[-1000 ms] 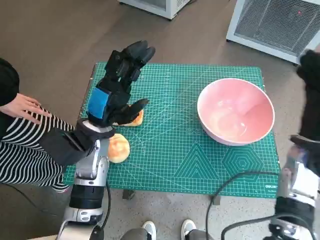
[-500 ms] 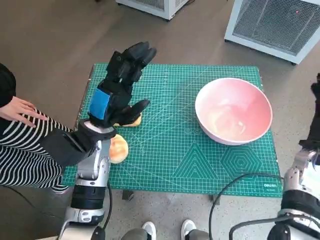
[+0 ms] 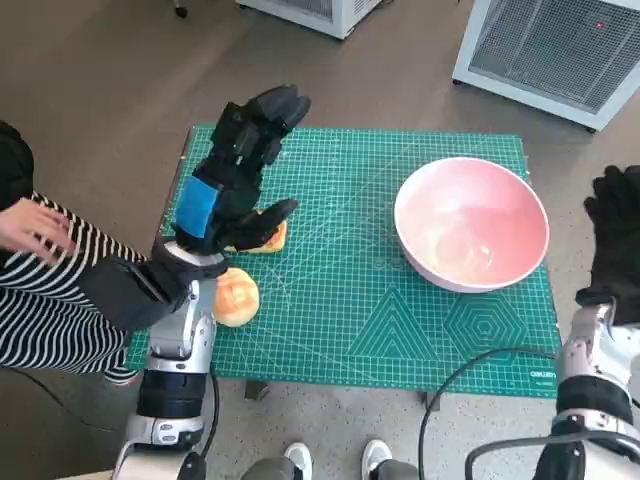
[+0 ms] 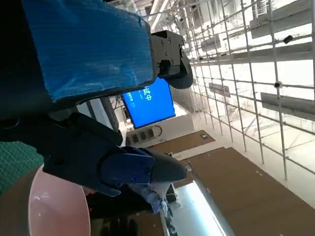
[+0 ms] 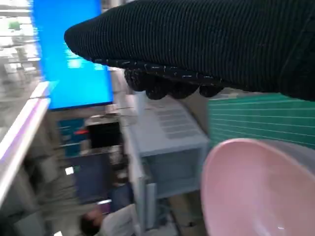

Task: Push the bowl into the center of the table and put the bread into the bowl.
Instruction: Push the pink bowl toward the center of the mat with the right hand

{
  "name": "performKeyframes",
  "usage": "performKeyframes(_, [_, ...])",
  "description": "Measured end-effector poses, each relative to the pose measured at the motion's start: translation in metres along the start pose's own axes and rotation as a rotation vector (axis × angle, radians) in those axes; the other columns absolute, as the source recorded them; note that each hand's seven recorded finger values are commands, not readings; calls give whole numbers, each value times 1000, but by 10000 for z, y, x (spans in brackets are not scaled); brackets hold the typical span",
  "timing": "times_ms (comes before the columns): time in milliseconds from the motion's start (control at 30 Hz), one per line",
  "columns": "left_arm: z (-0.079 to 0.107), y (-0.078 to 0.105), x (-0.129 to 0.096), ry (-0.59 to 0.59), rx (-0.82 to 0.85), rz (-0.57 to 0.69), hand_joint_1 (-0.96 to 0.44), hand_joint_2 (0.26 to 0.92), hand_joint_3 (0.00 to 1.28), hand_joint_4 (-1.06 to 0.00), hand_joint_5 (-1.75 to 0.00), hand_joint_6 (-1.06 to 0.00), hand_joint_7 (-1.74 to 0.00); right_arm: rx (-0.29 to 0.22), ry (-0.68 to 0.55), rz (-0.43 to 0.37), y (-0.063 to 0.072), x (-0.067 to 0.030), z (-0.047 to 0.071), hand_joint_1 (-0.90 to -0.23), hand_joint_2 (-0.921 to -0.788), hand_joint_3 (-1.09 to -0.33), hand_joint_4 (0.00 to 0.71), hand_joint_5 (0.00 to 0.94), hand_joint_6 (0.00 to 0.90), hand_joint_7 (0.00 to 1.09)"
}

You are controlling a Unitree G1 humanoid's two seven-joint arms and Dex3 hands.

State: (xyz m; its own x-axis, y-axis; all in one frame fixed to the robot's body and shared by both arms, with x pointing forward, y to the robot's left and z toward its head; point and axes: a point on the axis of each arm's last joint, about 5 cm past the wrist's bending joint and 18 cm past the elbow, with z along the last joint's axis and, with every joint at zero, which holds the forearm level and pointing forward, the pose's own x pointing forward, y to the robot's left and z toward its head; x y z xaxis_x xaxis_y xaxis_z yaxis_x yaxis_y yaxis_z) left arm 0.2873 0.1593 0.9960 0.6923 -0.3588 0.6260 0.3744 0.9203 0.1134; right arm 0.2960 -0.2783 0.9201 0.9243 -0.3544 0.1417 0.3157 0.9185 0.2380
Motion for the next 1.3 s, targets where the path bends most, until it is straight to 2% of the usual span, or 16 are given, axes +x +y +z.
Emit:
performKeyframes(133, [8,3,-21,3,2,1,-615,921,289,-51,-403,1,-721,18,47,3,38,15,-23,-649,-921,-885,118,2,42,380])
performKeyframes(367, [17,12,-60,13,7,3,-636,921,286,-61,-388,1,-718,55,102,30,142,25,-75,-654,-921,-885,122,3,65,359])
performKeyframes(633, [51,32,-100,19,20,4,-649,921,282,-85,-340,1,-710,122,155,70,351,5,-171,-674,-921,-866,142,6,110,328])
performKeyframes(1033, [40,72,-202,49,38,28,-666,921,282,-164,-192,-9,-663,215,205,168,769,-8,-244,-676,-921,-863,155,6,139,289])
performKeyframes(1100, [39,75,-212,52,40,32,-668,921,280,-175,-173,-13,-657,238,213,181,823,-12,-253,-680,-921,-865,154,5,136,285])
performKeyframes(1300, [41,92,-239,58,48,47,-669,921,275,-196,-135,-28,-631,378,247,195,981,-30,-283,-681,-921,-865,145,1,133,275])
